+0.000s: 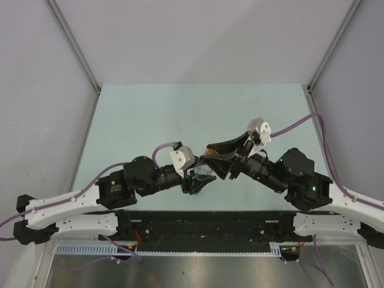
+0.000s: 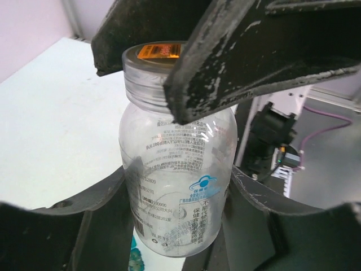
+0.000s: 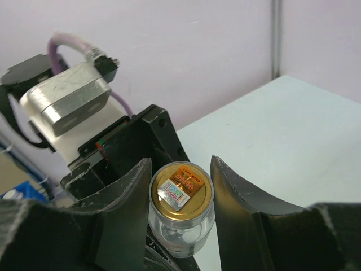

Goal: Sort the pills into containers

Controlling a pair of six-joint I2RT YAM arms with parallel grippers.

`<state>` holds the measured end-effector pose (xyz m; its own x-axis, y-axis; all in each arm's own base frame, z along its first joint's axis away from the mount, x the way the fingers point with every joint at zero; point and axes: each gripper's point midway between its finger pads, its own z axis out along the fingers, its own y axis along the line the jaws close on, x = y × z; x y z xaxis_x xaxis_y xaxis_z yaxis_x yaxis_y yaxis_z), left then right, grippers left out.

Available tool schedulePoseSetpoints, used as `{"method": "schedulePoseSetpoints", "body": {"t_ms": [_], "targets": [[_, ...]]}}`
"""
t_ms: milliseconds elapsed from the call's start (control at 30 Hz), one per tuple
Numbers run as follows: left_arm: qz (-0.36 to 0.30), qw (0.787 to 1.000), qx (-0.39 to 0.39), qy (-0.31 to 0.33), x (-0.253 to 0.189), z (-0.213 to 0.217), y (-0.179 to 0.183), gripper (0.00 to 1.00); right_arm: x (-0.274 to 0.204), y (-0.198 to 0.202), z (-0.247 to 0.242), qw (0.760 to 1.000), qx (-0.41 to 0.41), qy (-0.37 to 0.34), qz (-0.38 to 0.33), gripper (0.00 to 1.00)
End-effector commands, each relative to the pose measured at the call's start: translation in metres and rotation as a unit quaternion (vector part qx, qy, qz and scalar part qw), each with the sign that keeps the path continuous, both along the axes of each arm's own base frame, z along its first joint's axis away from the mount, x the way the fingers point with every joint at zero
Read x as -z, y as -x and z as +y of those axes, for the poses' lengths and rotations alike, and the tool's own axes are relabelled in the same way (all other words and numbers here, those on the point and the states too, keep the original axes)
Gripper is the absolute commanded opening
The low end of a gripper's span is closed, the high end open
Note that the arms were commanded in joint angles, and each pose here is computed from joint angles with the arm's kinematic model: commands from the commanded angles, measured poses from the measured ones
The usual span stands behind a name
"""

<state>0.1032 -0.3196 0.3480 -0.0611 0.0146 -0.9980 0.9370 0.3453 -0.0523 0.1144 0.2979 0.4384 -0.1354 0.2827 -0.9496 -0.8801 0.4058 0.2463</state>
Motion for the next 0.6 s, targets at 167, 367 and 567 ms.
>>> {"method": "schedulePoseSetpoints", "body": {"t_ms": [167,367,567], "targets": [[-0.029,0.988,-0.15,0.003,-0.007,0.016,-0.053,0.0,0.0,-0.026,-0.018,0.994,0.094,-0.026,0.049,0.13],[-0.029,0.994,-0.101,0.004,-0.004,0.009,-0.038,0.0,-0.019,-0.011,-0.031,0.996,0.062,-0.054,0.033,0.63],[-0.028,0.997,-0.077,-0.004,0.005,0.007,-0.03,0.0,-0.027,-0.009,-0.045,0.995,0.066,-0.055,0.058,0.75]]}}
